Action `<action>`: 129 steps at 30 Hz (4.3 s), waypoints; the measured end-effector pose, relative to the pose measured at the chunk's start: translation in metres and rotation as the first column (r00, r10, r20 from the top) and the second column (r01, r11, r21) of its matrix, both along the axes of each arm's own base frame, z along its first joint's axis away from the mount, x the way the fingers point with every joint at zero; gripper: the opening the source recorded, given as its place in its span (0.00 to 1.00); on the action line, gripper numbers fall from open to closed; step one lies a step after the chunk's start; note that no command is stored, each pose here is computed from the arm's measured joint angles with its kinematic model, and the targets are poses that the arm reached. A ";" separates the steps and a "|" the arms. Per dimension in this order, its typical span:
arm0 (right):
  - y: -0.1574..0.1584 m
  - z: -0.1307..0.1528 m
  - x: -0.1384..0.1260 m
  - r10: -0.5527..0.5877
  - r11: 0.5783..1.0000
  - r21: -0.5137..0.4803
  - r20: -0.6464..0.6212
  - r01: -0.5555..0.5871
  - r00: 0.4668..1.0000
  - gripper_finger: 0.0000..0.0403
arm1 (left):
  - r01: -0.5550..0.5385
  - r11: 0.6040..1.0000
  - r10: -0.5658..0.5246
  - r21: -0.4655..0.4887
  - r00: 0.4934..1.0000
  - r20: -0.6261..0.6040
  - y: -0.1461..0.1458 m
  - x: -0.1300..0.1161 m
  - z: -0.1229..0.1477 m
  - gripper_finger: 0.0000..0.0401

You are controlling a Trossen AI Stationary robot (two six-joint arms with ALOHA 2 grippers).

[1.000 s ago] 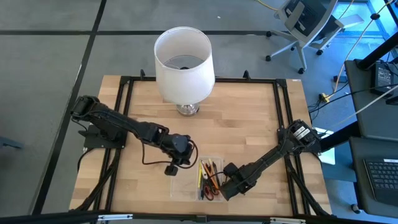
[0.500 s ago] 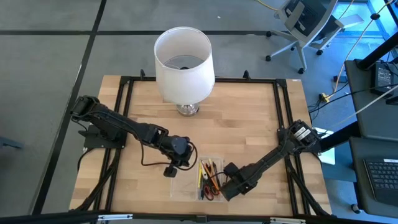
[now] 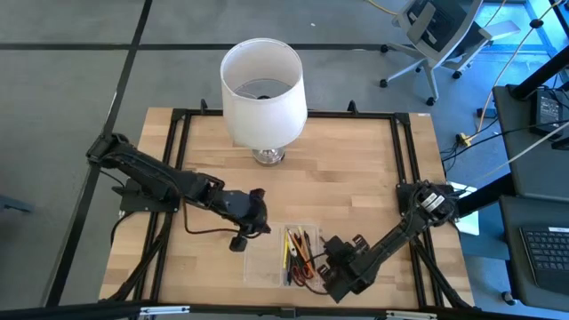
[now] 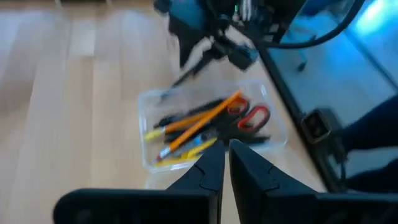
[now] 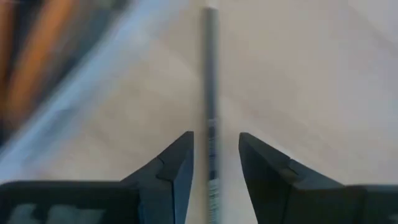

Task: Pick & place school supplies into a supply box
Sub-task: Put the black pencil into the transparent supply box

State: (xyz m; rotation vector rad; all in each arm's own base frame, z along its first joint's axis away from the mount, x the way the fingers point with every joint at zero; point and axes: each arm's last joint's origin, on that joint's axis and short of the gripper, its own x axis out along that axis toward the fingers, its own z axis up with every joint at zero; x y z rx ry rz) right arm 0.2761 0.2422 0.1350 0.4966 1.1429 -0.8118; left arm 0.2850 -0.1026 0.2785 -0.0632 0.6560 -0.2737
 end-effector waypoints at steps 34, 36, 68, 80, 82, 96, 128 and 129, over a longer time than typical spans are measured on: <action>0.085 0.033 -0.108 0.340 0.921 -0.285 0.247 -0.267 0.908 0.33 | -0.128 0.944 0.248 -0.303 0.882 0.401 0.000 -0.082 -0.013 0.04; 0.087 0.029 -0.118 0.383 0.895 -0.332 0.226 -0.299 0.896 0.33 | -0.128 0.944 0.249 -0.303 0.881 0.401 0.000 -0.082 -0.013 0.04; 0.074 -0.044 -0.110 0.384 0.878 -0.439 0.401 -0.193 0.832 0.33 | -0.154 0.928 0.285 -0.338 0.879 0.382 0.001 -0.082 -0.013 0.04; 0.062 -0.058 -0.109 0.360 0.889 -0.423 0.407 -0.176 0.839 0.33 | -0.156 0.928 0.287 -0.339 0.878 0.382 0.001 -0.082 -0.013 0.04; 0.060 -0.063 -0.110 0.354 0.896 -0.410 0.420 -0.173 0.836 0.33 | -0.158 0.928 0.289 -0.339 0.878 0.382 0.001 -0.082 -0.013 0.04; 0.053 -0.076 -0.111 0.356 0.903 -0.401 0.504 -0.151 0.787 0.33 | -0.203 0.921 0.330 -0.333 0.861 0.387 0.002 -0.081 -0.013 0.04; 0.053 -0.077 -0.111 0.397 0.885 -0.404 0.397 -0.230 0.827 0.21 | -0.184 0.954 0.273 -0.237 0.861 0.429 0.002 -0.081 -0.013 0.04; 0.053 -0.077 -0.111 0.396 0.886 -0.403 0.397 -0.231 0.828 0.20 | -0.184 0.954 0.273 -0.238 0.861 0.429 0.002 -0.081 -0.013 0.04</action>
